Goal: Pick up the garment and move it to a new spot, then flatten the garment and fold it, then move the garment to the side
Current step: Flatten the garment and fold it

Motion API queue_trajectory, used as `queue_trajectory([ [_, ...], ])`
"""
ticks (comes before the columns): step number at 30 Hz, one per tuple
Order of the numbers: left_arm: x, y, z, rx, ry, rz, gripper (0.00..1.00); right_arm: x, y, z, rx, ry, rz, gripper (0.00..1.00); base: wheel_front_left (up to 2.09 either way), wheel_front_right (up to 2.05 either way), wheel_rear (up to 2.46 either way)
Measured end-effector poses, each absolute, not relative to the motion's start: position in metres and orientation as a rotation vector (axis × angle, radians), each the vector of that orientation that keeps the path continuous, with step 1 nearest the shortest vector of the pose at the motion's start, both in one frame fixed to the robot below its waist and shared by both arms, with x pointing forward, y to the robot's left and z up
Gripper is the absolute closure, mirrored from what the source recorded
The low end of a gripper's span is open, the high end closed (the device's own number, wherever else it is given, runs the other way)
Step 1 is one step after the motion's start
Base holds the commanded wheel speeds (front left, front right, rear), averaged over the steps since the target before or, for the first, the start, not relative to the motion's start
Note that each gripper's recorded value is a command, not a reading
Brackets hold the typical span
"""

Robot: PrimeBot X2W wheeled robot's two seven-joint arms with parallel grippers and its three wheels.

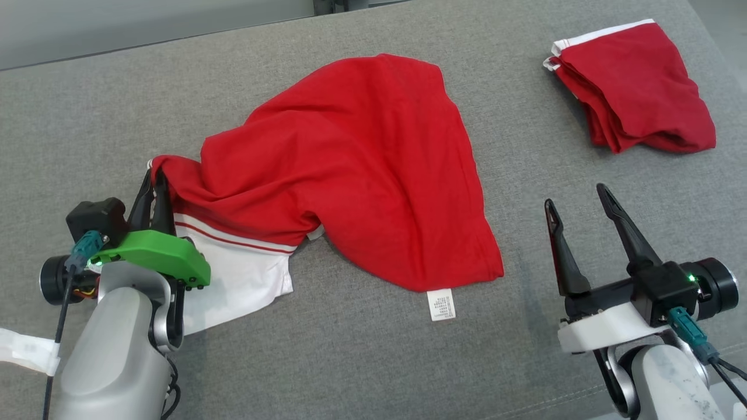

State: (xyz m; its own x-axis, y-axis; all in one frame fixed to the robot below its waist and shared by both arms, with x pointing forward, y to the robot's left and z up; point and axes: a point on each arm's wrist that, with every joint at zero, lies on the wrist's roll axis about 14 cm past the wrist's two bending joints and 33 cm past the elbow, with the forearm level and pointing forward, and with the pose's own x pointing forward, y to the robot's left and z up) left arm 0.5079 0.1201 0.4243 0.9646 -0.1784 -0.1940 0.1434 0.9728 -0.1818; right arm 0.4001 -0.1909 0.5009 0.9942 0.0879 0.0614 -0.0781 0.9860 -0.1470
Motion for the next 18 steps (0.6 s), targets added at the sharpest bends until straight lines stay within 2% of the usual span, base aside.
queue_trajectory([
  [1, 0.508, 0.12, 0.424, -0.169, 0.21, -0.164, 0.13, 0.4, -0.193, 0.501, -0.141, -0.066, 0.074, 0.0, 0.0, 0.0, 0.0],
  [2, 0.508, 0.119, 0.425, -0.175, 0.207, -0.162, 0.0, 0.399, -0.196, 0.502, -0.14, -0.068, 0.063, 0.0, 0.0, 0.0, 0.0],
  [10, 0.493, 0.131, 0.453, -0.226, 0.113, -0.136, 0.0, 0.398, -0.225, 0.518, -0.107, -0.118, -0.047, 0.0, 0.0, 0.0, 0.0],
  [18, 0.438, 0.15, 0.478, -0.28, 0.015, -0.067, 0.0, 0.395, -0.22, 0.533, -0.054, -0.168, -0.04, 0.0, 0.0, 0.0, 0.0],
])
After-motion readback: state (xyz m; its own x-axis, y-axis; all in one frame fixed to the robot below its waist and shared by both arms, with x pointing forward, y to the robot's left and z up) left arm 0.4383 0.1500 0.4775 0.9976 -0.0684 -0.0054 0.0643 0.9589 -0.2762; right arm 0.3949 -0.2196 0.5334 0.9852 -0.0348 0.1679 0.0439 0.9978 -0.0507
